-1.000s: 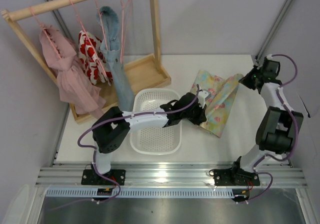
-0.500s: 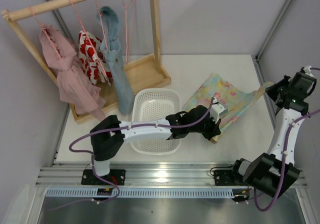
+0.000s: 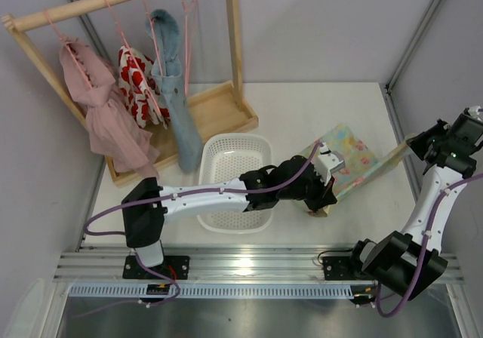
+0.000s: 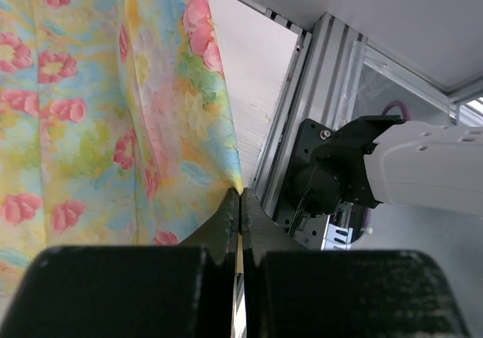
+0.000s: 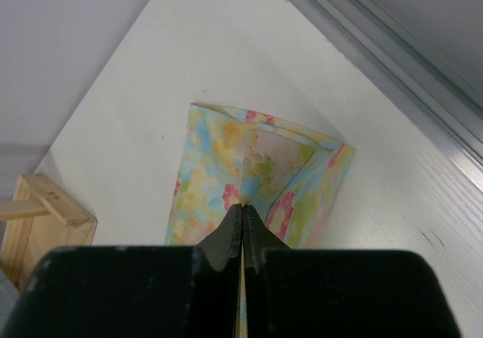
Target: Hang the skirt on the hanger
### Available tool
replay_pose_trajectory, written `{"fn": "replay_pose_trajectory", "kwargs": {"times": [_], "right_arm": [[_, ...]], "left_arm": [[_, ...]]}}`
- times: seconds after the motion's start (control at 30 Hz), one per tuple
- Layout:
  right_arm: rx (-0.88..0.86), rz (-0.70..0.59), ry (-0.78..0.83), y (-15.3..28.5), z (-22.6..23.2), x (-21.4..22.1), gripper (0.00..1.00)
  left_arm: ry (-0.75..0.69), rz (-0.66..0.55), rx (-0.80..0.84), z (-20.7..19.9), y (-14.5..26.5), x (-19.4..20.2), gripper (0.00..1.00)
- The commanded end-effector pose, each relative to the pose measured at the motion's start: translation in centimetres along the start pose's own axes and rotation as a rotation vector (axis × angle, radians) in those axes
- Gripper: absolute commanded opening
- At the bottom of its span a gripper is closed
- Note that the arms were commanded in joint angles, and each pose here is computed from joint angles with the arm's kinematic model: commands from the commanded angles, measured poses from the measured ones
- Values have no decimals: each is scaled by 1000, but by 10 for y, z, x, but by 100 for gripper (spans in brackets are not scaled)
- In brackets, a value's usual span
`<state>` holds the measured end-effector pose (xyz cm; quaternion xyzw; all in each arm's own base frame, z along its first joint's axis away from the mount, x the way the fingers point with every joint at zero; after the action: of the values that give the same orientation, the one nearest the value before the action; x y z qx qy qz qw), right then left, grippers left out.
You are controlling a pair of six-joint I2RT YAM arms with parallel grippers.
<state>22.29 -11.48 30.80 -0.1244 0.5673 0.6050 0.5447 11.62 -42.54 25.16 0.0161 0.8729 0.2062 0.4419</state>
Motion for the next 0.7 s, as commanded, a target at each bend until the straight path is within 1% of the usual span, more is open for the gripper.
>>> {"fn": "replay_pose_trajectory", "kwargs": {"times": [0.0, 0.03, 0.07, 0.17, 0.2, 0.27, 0.3, 0.33, 0.5, 0.53, 0.6, 0.67], "right_arm": [[-88, -138, 85, -3, 17, -37, 0], [-85, -127, 101, -8, 21, -37, 0], [-107, -88, 124, -20, 32, -32, 0], [-117, -74, 168, -34, 48, -31, 0], [-135, -56, 185, -45, 56, -27, 0], [-142, -51, 197, -54, 65, -29, 0], [-143, -16, 207, -68, 71, -23, 0], [-148, -19, 223, -72, 76, -27, 0], [-161, 35, 263, -111, 98, -21, 0], [-165, 65, 270, -125, 103, -15, 0], [-170, 71, 283, -137, 111, -17, 0], [-174, 117, 298, -159, 117, -5, 0]], "left_arm": [[2, 30, 64, -21, 19, -9, 0], [10, 33, 47, -17, 17, -9, 0], [24, 41, 36, -14, 15, -7, 0], [88, 50, -22, 7, 12, -6, 0], [107, 43, -26, 12, 12, -7, 0], [181, 42, -45, 34, 14, -8, 0], [199, 30, -43, 40, 15, -11, 0], [221, 25, -63, 53, 17, -12, 0], [248, 23, -82, 79, 15, -15, 0], [260, 19, -95, 88, 15, -17, 0], [297, 37, -116, 101, 11, -12, 0], [324, 30, -144, 118, 12, -11, 0]]}}
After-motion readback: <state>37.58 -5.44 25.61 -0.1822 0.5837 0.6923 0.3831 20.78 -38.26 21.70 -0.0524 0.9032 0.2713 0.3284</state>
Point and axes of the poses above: each gripper's point midway between its finger pads, its own y axis back along the fingers, its own z axis along the line the jaws close on, x = y × z, the point moved 10 cm from there along y, back along the fingers, and after that the axes turned 12 degrees about y, right-handed, at the moved point
